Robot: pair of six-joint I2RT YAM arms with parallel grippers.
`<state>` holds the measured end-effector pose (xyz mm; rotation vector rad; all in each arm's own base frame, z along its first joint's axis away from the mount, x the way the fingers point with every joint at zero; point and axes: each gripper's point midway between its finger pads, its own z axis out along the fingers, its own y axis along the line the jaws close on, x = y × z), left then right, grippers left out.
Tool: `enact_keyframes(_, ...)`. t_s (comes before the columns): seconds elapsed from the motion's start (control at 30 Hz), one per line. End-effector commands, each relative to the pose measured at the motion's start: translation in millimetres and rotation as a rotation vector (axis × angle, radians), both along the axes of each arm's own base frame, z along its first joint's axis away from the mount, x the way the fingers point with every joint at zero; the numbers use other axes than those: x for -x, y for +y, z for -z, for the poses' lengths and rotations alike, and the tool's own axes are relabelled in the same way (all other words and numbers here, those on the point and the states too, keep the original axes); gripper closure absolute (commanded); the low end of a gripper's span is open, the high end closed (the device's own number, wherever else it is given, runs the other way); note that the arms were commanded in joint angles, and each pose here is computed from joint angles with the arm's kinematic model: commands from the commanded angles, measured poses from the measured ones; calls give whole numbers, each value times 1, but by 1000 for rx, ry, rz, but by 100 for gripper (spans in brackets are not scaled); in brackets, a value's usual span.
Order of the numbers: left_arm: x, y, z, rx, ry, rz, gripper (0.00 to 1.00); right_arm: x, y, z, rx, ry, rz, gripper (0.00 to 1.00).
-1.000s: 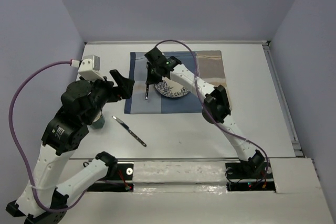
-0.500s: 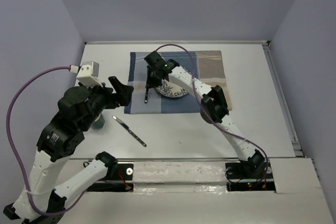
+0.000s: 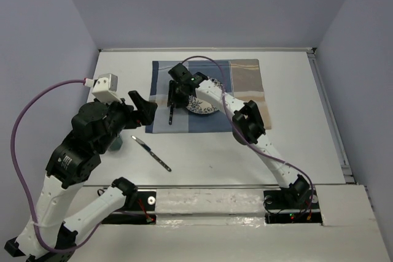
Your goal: Set the dinner table for one person
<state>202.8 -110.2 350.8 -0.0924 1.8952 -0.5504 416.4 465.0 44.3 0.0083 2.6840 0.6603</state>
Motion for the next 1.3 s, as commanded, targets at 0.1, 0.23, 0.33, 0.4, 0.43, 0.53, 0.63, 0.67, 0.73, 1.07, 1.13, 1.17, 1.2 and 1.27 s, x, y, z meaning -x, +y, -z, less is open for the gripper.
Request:
enact_keyframes(0.1, -10, 3, -20, -7, -64, -35, 1, 23, 16, -74, -82, -124, -89, 48)
enact_keyframes(0.23, -12, 12, -38, -39, -101, -64, 1, 69, 27, -102, -76, -203, -177, 47)
enact_keyframes(0.33, -12, 23, -54, -65, -130, -101, 1, 134, 41, -75, -36, -188, -294, 46)
enact_keyframes(0.4, -9, 29, -64, -67, -149, -121, 1, 167, 45, -65, 1, -206, -338, 44)
enact_keyframes(0.43, -8, 31, -66, -72, -150, -123, 1, 175, 46, -60, 13, -208, -359, 42)
enact_keyframes(0.53, -2, 33, -78, -52, -165, -119, 1, 201, 53, -45, 48, -212, -432, 39)
enact_keyframes(0.63, 5, 29, -98, -8, -191, -88, 1, 219, 55, -30, 99, -229, -485, 38)
enact_keyframes(0.67, 7, 30, -108, 7, -209, -85, 1, 219, 53, -23, 118, -224, -489, 38)
enact_keyframes(0.73, 10, 31, -113, 14, -218, -83, 1, 231, 52, -14, 156, -225, -517, 38)
enact_keyframes(1.07, 12, 26, -100, 13, -204, -51, 1, 252, 46, 25, 318, -232, -567, 76)
enact_keyframes(1.13, 13, 27, -99, 13, -205, -54, 1, 255, 50, 20, 308, -242, -563, 89)
enact_keyframes(1.17, 13, 28, -98, 7, -203, -59, 1, 255, 52, 13, 294, -247, -554, 100)
enact_keyframes(1.2, 13, 28, -98, 8, -205, -60, 1, 255, 51, 10, 289, -245, -546, 100)
enact_keyframes(1.27, 13, 31, -97, 4, -206, -72, 1, 251, 48, -7, 275, -270, -502, 100)
